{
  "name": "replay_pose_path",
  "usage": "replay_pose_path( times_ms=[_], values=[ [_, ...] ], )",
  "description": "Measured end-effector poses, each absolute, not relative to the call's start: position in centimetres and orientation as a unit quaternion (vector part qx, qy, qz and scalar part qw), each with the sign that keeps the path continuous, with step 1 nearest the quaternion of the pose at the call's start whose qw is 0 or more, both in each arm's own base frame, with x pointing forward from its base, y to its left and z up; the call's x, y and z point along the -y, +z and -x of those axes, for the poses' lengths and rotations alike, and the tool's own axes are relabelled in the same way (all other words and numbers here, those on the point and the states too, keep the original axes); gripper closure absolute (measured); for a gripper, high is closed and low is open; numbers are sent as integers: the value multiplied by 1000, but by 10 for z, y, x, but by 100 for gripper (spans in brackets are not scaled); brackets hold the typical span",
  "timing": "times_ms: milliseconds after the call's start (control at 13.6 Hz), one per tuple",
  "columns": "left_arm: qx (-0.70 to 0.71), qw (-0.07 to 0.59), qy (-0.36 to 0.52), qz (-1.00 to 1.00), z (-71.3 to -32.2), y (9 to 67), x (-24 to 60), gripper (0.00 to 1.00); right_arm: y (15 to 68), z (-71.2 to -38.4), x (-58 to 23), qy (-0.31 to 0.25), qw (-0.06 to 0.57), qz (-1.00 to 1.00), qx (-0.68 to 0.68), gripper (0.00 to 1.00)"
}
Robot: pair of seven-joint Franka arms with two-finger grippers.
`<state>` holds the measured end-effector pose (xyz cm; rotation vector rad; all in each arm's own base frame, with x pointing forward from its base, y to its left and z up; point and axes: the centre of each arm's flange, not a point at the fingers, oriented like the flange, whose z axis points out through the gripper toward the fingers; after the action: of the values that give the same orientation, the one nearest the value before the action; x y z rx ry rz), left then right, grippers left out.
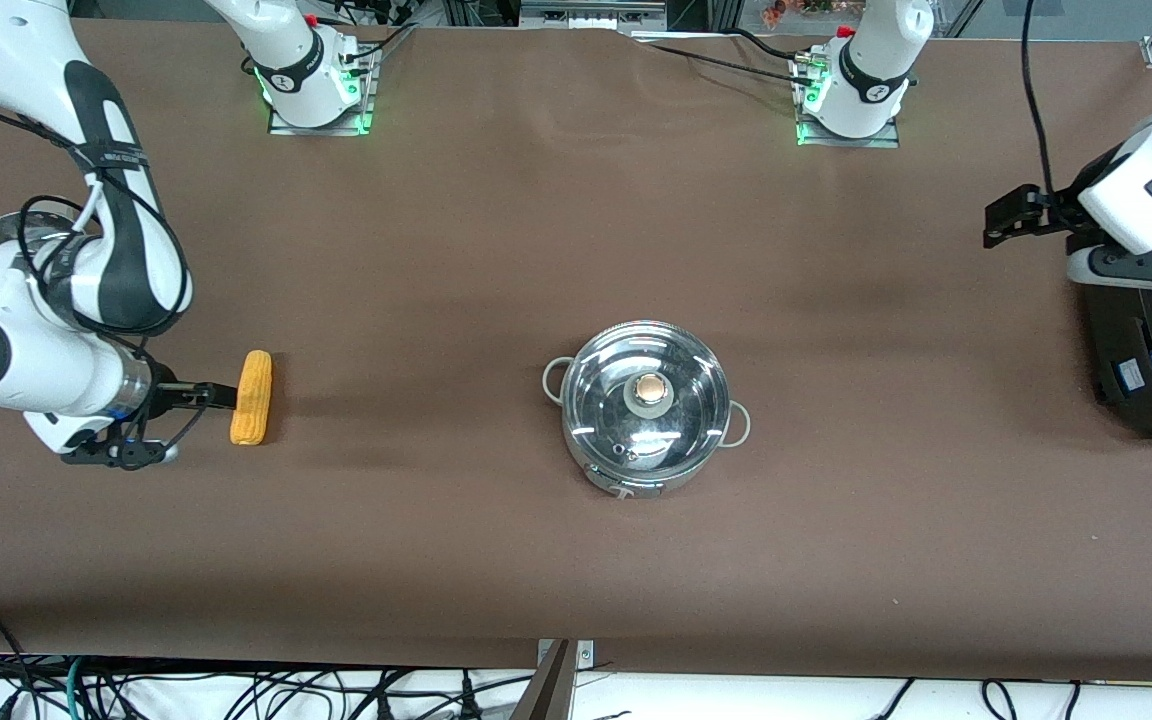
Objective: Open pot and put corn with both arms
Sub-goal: 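Reach the right gripper to the corn while the left gripper approaches the pot, then grasp the corn with the right gripper while the left gripper grasps the lid knob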
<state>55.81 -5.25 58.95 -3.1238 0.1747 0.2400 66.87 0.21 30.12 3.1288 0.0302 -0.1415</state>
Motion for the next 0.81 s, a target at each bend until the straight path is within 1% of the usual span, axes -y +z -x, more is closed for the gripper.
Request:
replay_pose_path(
  times_ms=[74,221,295,442,590,811],
  values=[
    [-66,0,67,996,-560,589,70,8,289,-664,-5,-40,4,-999,-11,0],
    [-76,-16,53,996,-563,585,107,7,263,-652,-6,-35,3,-999,-12,0],
    [-76,-24,50,996,-563,582,126,2,252,-645,-7,-34,3,-999,-12,0],
    [-59,-45,47,996,-566,570,162,0,233,-634,-7,-30,2,-999,-13,0],
    [-23,-76,54,995,-572,550,195,0,220,-624,-7,-29,2,-999,-13,0],
    [-3,-83,58,995,-580,506,250,0,214,-620,-6,-30,2,-999,-12,0]
  ],
)
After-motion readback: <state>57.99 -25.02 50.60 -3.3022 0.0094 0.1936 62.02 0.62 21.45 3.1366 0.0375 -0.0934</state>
